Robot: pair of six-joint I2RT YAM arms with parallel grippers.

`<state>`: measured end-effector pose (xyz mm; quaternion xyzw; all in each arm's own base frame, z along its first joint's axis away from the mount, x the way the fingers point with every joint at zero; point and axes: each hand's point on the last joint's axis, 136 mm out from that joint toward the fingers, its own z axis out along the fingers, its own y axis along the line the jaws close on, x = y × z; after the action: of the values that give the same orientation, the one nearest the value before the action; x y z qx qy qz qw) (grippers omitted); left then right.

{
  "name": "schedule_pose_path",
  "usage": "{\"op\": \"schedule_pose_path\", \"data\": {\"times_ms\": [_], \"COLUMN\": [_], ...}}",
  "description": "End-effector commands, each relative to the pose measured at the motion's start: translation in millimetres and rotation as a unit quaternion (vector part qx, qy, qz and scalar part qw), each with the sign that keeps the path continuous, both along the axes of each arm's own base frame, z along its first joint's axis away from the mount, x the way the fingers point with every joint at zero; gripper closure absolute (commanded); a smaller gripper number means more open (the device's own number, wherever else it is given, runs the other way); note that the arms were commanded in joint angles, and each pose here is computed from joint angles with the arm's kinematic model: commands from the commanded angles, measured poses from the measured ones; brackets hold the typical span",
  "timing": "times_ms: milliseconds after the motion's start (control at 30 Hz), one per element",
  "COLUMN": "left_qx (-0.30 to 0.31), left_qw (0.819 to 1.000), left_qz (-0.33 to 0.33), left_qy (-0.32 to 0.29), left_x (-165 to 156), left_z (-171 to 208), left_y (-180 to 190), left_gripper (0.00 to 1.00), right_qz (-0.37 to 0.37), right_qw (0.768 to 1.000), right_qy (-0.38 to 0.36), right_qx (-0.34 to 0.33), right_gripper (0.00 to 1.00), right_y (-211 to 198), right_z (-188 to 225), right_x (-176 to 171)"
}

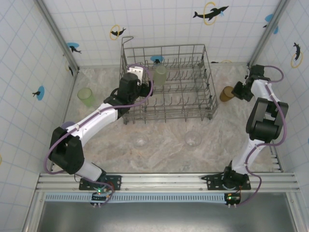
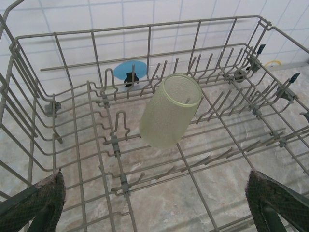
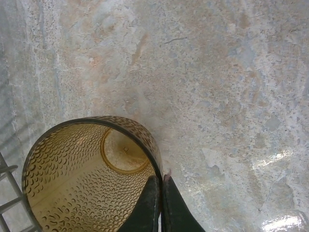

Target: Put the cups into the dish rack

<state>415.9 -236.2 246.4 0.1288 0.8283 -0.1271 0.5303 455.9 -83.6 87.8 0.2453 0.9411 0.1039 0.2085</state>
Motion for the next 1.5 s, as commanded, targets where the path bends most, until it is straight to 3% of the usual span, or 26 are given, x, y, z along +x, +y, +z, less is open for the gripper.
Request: {"op": "schedule_pose_path", "data": {"times_ms": [0,833,1200,1467], "left_qx": [-0.001,-0.004,-0.025,-0.035], "left_qw": [1.000,1.000,0.999,0.998], "left_qz": [-0.002,-0.019,-0.020,-0.022], "left_qy": [0.001,0.022,0.038,0.052], "left_x": [1.0,-5.5,-1.1,2.4], "left_z": [4.8,-0.8,-0.4,-0.8], "left_y": [-2.7,-7.2,-14.7,-20.9], "left_gripper": [0.02,0.02,0.03,0.02], "right_qz": [0.007,-0.001,0.035,0.083], "right_qw": [1.000,0.989,0.969,0.960], "right_qy": [-0.009,-0.133,-0.227,-0.256], "right_qx": [0.004,-0.068,-0.089,-0.078], "right_gripper": [1.00,1.00,1.00,1.00], "right_y": [1.8,2.3,60.1,114.2], "right_z": [10.8,130.3,212.1,231.0], "right_x": [4.0,24.5,43.9,53.3]}}
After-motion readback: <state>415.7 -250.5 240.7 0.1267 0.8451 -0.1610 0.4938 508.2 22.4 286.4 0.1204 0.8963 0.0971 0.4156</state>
